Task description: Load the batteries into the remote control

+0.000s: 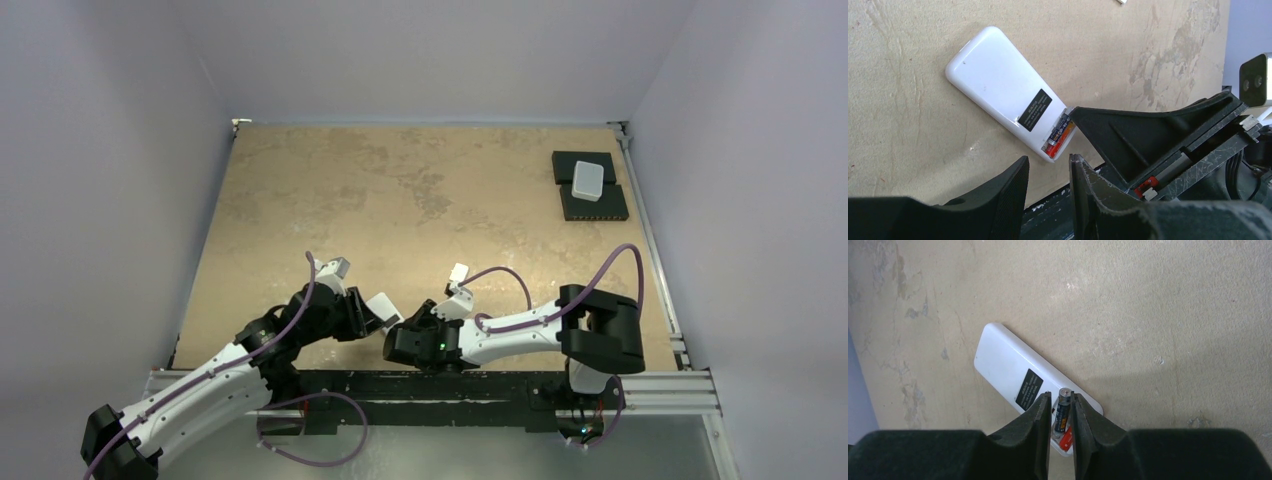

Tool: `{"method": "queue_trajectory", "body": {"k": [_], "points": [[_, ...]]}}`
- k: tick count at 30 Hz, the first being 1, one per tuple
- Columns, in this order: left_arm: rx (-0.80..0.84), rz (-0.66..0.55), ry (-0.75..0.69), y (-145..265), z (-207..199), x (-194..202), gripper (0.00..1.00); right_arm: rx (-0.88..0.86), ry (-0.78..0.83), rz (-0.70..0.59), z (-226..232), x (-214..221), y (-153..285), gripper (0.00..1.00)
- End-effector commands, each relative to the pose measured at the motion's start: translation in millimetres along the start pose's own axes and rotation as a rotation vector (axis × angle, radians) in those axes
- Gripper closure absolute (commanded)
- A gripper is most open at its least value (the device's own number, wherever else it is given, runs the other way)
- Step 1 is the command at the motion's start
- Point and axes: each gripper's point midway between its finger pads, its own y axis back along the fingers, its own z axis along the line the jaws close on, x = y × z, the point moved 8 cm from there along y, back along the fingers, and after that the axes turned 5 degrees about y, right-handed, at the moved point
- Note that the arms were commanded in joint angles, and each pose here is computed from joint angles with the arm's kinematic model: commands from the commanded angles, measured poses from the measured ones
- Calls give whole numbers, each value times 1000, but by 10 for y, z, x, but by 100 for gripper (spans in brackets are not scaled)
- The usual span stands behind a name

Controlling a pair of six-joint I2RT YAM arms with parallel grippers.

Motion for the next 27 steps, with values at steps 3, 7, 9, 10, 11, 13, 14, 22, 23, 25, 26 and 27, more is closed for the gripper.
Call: {"method": "queue_trajectory", "body": {"k": [3,7,9,10,11,13,14,22,23,25,26,27], "points": [[20,-1,-13,-5,-10,4,65,-25,5,-30,115,-60,63,72],[20,-2,-13,-6,-10,3,65,-32,54,-34,106,-115,111,72],[18,0,-11,-8,-4,9,65,-36,87,-30,111,-128,130,72],[18,1,-11,-7,-5,9,65,-39,112,-29,113,-134,140,72],[16,0,-11,-8,-1,10,65,-47,133,-29,129,-144,153,72],[15,-1,-9,-7,-4,7,65,-57,180,-31,134,-171,180,71],[13,0,-9,-10,2,10,65,-64,210,-33,132,-191,196,70],[-13,15,2,-47,36,31,65,-212,388,20,186,-329,308,67],[-17,17,5,-51,40,34,65,-236,418,26,203,-354,321,68],[-21,22,14,-62,49,44,65,-308,474,57,258,-400,342,67],[-19,26,20,-65,46,49,65,-334,502,74,272,-430,338,66],[-19,33,27,-73,58,65,65,-355,517,92,289,-463,327,65]]}}
